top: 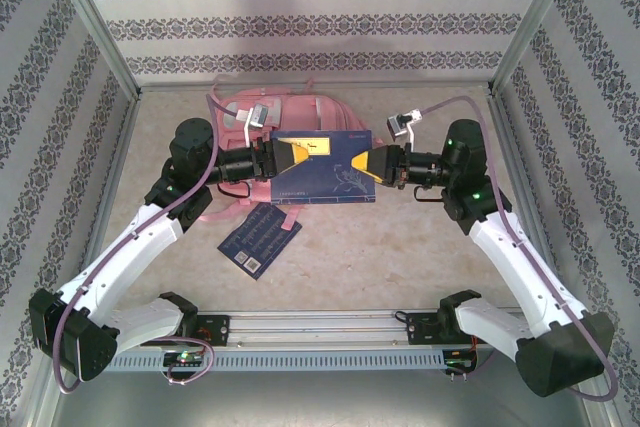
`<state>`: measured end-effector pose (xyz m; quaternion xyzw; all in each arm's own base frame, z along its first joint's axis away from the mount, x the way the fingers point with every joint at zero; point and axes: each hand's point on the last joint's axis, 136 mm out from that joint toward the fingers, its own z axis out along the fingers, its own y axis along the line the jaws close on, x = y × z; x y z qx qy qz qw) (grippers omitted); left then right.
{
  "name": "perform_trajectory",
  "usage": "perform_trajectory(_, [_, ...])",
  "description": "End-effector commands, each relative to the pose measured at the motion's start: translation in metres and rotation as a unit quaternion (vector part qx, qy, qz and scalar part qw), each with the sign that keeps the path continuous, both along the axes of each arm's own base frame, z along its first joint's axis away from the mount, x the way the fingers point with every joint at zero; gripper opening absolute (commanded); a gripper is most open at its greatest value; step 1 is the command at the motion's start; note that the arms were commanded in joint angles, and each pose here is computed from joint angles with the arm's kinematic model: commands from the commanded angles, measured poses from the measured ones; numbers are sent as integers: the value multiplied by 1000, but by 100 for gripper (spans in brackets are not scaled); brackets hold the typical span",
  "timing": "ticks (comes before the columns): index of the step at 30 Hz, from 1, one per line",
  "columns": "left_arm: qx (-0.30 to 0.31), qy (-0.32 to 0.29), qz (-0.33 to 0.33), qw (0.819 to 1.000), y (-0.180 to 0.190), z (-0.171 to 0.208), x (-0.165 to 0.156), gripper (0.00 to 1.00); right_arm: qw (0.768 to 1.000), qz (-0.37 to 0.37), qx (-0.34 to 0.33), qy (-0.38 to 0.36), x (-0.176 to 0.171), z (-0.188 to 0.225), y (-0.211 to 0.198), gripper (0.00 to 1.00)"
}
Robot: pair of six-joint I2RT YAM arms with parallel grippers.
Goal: Pack the student bag
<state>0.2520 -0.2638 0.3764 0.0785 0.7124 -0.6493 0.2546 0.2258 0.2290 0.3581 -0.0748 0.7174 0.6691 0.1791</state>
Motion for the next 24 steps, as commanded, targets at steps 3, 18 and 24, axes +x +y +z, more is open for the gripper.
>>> perform_trajectory(3, [-18,-29,-14,999,-6,13,-4,0,999,-22,44,-16,4,22,-3,11])
perform_trajectory(18, [-17,-15,-28,999,-14,5,-3,0,999,-18,38,-3,1,5,4,9])
perform_trajectory(24, [43,23,5,999,-12,-22,8,23,998,-68,12,0,13,-8,-12,0])
